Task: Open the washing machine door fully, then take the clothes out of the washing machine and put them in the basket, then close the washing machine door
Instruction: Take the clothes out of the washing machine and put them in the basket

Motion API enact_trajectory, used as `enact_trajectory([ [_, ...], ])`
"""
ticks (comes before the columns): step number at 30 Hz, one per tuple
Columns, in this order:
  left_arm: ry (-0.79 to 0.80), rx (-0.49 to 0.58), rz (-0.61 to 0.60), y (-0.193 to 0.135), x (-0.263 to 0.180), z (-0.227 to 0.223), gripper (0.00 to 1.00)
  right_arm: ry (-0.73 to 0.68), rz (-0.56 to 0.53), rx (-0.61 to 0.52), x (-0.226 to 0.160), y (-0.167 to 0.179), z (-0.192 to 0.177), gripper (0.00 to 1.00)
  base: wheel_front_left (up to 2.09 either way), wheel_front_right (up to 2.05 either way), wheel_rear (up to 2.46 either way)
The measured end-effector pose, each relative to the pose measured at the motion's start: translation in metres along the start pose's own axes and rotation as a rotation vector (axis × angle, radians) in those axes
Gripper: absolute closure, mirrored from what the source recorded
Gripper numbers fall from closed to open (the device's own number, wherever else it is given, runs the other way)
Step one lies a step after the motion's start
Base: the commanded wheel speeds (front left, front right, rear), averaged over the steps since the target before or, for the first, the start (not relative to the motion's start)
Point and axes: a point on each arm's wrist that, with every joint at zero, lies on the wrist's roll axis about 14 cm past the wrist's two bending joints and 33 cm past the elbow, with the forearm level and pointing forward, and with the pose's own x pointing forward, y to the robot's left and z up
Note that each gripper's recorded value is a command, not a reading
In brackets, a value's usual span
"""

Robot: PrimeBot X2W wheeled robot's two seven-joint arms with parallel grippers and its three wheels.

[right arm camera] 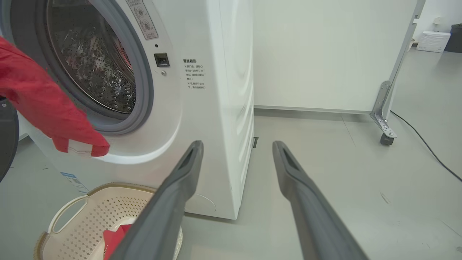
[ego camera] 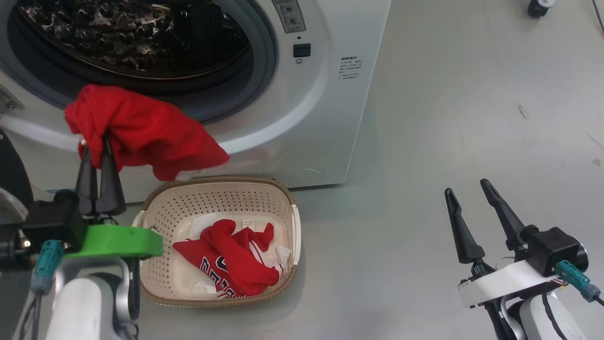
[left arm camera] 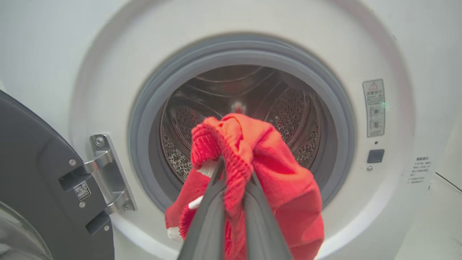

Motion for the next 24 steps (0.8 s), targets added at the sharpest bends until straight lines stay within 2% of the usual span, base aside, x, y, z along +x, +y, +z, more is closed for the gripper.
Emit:
enact_trajectory([
  [10, 0.228, -0.038, -0.030, -0.012, -0.032, -0.061, 1.00, 0.000, 0.023, -0.004, 0.001, 0.007, 0.000, 0.00, 0.00, 0.00, 0.00],
  [24, 0.641, -0.097, -0.054, -0.028, -0.082, -0.176, 1.00, 0.026, 0.006, -0.004, 0.002, -0.001, -0.009, 0.00, 0.00, 0.00, 0.00],
])
